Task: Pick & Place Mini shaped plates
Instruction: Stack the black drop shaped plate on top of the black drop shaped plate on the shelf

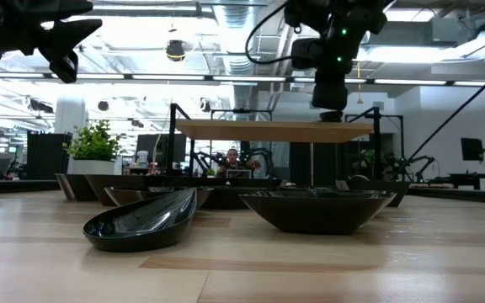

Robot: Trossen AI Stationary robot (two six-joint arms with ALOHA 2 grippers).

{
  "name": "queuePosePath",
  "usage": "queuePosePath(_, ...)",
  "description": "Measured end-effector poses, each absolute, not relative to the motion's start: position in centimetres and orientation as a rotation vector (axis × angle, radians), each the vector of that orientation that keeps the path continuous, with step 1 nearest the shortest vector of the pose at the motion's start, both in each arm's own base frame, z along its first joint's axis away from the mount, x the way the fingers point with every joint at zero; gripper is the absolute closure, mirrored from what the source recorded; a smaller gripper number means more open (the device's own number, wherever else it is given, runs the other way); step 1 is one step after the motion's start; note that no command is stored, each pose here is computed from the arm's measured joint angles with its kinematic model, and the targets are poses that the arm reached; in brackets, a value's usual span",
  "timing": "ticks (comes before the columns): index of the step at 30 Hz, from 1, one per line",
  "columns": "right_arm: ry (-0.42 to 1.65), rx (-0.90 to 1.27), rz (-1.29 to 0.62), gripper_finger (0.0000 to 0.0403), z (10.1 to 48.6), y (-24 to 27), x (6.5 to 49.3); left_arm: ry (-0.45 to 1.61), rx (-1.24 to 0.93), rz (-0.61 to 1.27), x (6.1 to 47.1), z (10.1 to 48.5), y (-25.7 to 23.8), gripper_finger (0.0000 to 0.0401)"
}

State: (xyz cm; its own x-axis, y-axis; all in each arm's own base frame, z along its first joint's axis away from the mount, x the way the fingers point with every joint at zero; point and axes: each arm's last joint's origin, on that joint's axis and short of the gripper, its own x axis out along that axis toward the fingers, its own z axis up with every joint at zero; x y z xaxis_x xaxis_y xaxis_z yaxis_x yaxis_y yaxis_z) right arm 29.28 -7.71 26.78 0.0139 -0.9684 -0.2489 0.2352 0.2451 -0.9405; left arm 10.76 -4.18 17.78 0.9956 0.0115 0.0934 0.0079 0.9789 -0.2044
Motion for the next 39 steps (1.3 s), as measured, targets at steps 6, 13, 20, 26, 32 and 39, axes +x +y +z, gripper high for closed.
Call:
queuePosePath(6, 1.19, -0.836, -1.185, 0.0403, 26.8, -9.2, 28.8, -0.097, -0.207, 0.002, 10.8, 17.8, -4.2, 0.0289)
queuePosePath(13, 1.222, -0.841, -1.181, 0.0403, 26.8, -9.8, 28.6, -0.099, -0.208, 0.001, 10.8, 17.8, -4.2, 0.0289)
queuePosePath(20, 1.26, -0.847, -1.227, 0.0403, 26.8, -10.9, 28.2, -0.102, -0.21, 0.001, 10.8, 17.9, -4.2, 0.0289)
queuePosePath(26, 1.29, -0.847, -1.261, 0.0403, 26.9, -11.9, 27.8, -0.107, -0.213, 0.001, 10.7, 17.9, -4.2, 0.0289)
queuePosePath(32, 1.311, -0.866, -1.31, 0.0403, 27.0, -12.3, 27.5, -0.11, -0.215, 0.001, 10.7, 17.9, -4.2, 0.0289)
queuePosePath(39, 1.251, -0.875, -1.362, 0.0403, 28.6, -11.2, 26.9, -0.11, -0.214, 0.001, 10.7, 17.9, -4.2, 0.0289)
